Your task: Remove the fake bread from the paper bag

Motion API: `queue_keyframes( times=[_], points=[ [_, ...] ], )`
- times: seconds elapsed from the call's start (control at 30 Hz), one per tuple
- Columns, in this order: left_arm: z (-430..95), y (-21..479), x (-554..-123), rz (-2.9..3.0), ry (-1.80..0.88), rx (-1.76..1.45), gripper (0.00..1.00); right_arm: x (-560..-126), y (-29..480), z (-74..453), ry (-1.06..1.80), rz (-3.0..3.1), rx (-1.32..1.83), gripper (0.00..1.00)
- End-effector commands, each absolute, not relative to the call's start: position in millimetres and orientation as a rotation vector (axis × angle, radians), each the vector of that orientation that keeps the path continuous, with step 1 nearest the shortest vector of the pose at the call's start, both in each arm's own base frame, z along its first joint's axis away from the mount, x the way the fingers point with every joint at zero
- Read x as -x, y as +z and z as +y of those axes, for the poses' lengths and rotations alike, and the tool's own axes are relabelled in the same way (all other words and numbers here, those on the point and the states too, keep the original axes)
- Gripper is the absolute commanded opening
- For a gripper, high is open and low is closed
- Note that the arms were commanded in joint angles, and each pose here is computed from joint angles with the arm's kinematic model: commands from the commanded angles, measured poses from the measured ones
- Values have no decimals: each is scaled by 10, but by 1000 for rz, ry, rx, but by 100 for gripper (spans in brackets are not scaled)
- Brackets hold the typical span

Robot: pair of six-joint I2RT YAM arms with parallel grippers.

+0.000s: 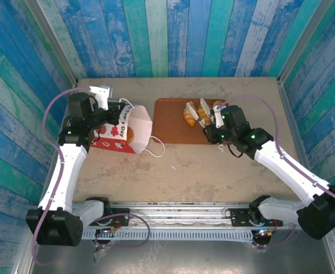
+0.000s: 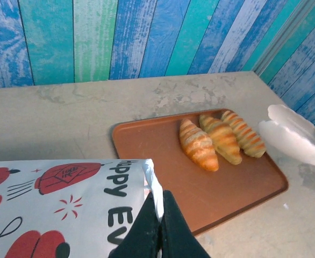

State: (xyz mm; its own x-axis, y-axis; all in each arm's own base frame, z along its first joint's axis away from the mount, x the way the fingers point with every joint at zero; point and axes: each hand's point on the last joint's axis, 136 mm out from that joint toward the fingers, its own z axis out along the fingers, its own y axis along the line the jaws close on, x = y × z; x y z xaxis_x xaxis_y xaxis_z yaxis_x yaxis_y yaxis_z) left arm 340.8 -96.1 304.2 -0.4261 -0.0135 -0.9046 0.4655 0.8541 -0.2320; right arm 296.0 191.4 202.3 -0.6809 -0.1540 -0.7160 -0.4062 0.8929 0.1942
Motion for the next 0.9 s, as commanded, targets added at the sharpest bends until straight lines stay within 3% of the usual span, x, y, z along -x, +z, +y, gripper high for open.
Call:
queue_keyframes(
  times=[0.0,0.17,0.43,0.87],
  points=[
    [-953,3320,-3174,1840,-428,-506,0,-2773,2356,2323,737,2150,593,48],
    [-946,3293,-3123,1823,-384,-555,0,-2376,2387,2712,904,2045,806,46],
    [-930,3346,-3194,1802,-402,-498,0,-1891,2122,3378,883,2025,1153,44],
    [-970,3287,-3178,1812,-443,-497,0,-2102,1500,4028,516,2252,1331,45]
  ],
)
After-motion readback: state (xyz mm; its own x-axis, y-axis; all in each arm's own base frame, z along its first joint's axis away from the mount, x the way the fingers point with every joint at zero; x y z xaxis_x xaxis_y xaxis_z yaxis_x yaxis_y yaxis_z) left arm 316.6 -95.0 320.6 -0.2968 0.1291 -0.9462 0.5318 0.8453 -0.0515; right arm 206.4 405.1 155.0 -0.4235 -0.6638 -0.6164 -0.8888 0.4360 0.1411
